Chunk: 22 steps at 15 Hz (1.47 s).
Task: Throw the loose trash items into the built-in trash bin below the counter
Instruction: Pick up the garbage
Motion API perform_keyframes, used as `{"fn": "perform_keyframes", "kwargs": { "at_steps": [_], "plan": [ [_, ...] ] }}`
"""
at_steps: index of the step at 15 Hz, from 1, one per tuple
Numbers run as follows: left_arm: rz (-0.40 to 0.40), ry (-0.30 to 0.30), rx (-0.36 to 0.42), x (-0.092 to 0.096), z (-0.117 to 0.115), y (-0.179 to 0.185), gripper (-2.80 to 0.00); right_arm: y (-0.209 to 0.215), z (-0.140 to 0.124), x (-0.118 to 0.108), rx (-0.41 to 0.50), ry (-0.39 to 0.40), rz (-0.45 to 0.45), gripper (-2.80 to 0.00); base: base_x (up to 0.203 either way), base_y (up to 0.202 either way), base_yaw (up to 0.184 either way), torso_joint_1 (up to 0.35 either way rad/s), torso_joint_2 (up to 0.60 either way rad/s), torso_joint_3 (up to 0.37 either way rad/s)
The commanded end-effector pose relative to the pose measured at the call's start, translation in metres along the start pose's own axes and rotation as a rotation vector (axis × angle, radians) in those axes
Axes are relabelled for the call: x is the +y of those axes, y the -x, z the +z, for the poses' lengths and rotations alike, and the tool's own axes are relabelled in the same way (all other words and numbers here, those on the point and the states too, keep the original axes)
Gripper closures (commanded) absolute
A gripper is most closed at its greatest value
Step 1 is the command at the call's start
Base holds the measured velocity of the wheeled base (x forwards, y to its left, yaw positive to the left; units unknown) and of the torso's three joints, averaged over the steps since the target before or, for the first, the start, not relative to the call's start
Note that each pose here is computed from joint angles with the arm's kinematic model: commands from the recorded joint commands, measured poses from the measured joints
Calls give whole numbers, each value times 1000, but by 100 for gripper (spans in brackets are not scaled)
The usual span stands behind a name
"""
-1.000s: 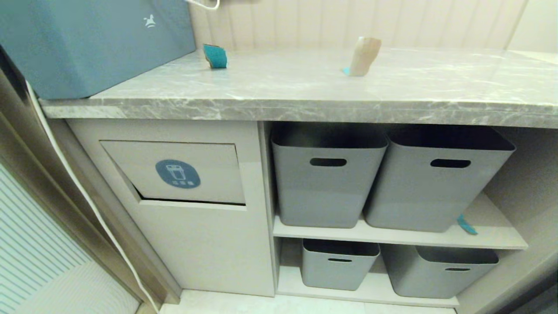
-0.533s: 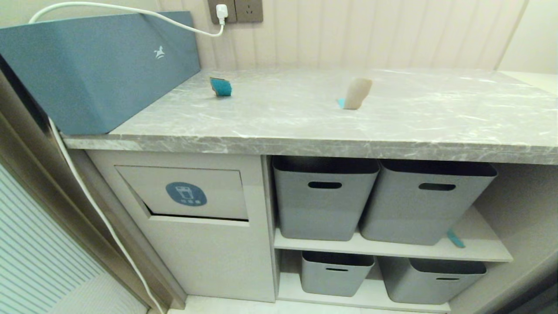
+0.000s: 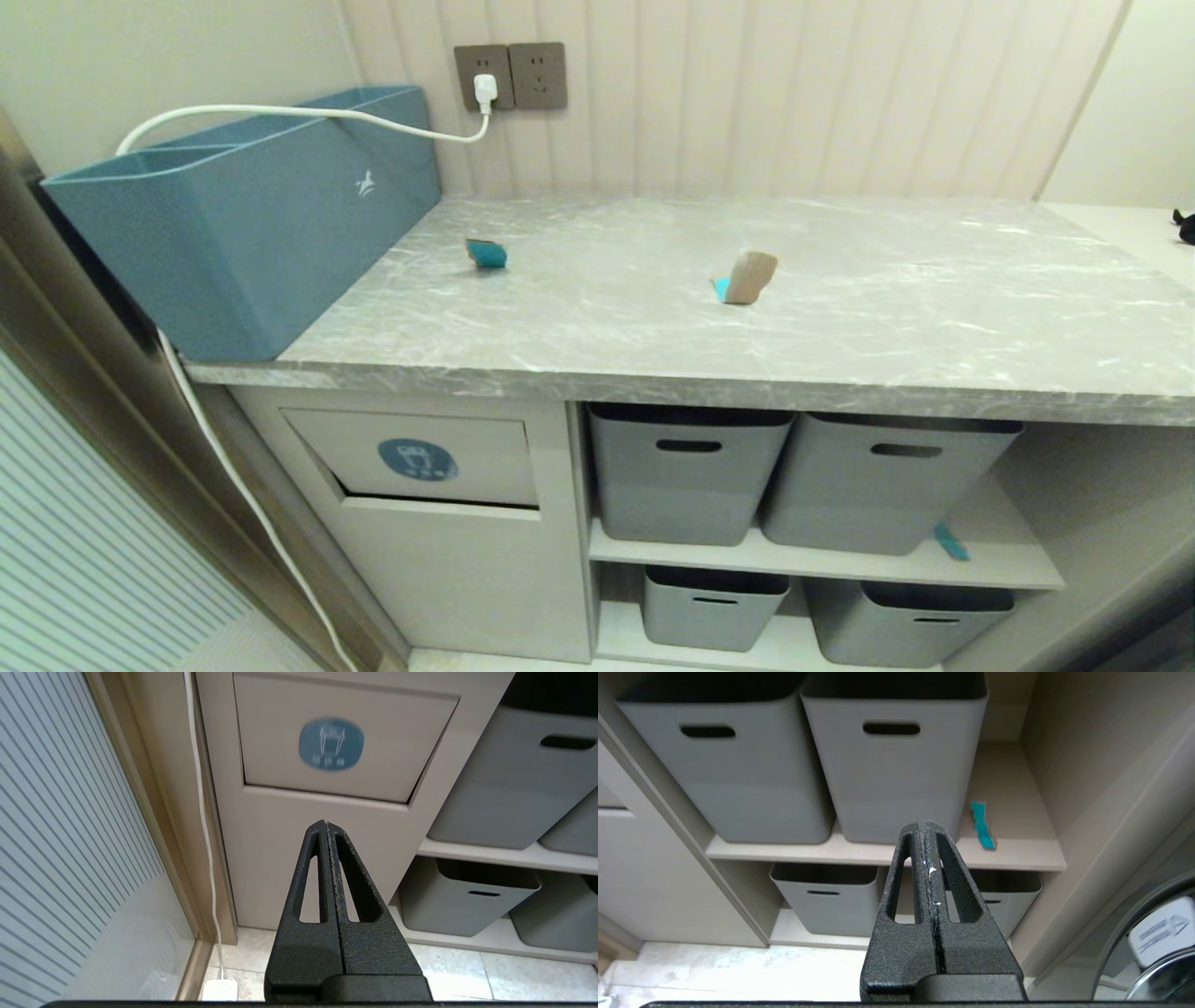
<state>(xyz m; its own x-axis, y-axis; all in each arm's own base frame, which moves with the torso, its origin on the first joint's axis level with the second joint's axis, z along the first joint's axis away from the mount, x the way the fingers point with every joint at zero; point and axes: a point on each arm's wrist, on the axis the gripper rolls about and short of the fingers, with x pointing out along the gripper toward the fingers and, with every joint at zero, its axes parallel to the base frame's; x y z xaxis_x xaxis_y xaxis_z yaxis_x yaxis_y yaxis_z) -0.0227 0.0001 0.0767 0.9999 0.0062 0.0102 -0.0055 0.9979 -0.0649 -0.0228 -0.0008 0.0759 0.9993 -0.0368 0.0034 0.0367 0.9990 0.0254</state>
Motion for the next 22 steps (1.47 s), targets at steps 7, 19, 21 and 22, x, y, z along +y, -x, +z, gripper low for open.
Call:
{"fn": "perform_keyframes", "kwargs": {
  "at_steps": [7, 19, 21, 22],
  "plan": [
    [0, 0, 3, 0, -1, 0, 0, 0, 0, 0, 1, 10, 2, 0, 0, 0, 0, 231, -510, -283],
    [5, 7, 4, 0, -1, 0, 0, 0, -1, 1, 4, 102, 25, 0, 0, 0, 0, 176, -369, -196],
    [5, 12, 4, 0, -1, 0, 0, 0, 0, 1, 10, 103, 29, 0, 0, 0, 0, 0, 0, 0],
    [5, 12, 2, 0, 0, 0, 0, 1, 3, 1, -4, 107, 25, 0, 0, 0, 0, 0, 0, 0]
  ]
}}
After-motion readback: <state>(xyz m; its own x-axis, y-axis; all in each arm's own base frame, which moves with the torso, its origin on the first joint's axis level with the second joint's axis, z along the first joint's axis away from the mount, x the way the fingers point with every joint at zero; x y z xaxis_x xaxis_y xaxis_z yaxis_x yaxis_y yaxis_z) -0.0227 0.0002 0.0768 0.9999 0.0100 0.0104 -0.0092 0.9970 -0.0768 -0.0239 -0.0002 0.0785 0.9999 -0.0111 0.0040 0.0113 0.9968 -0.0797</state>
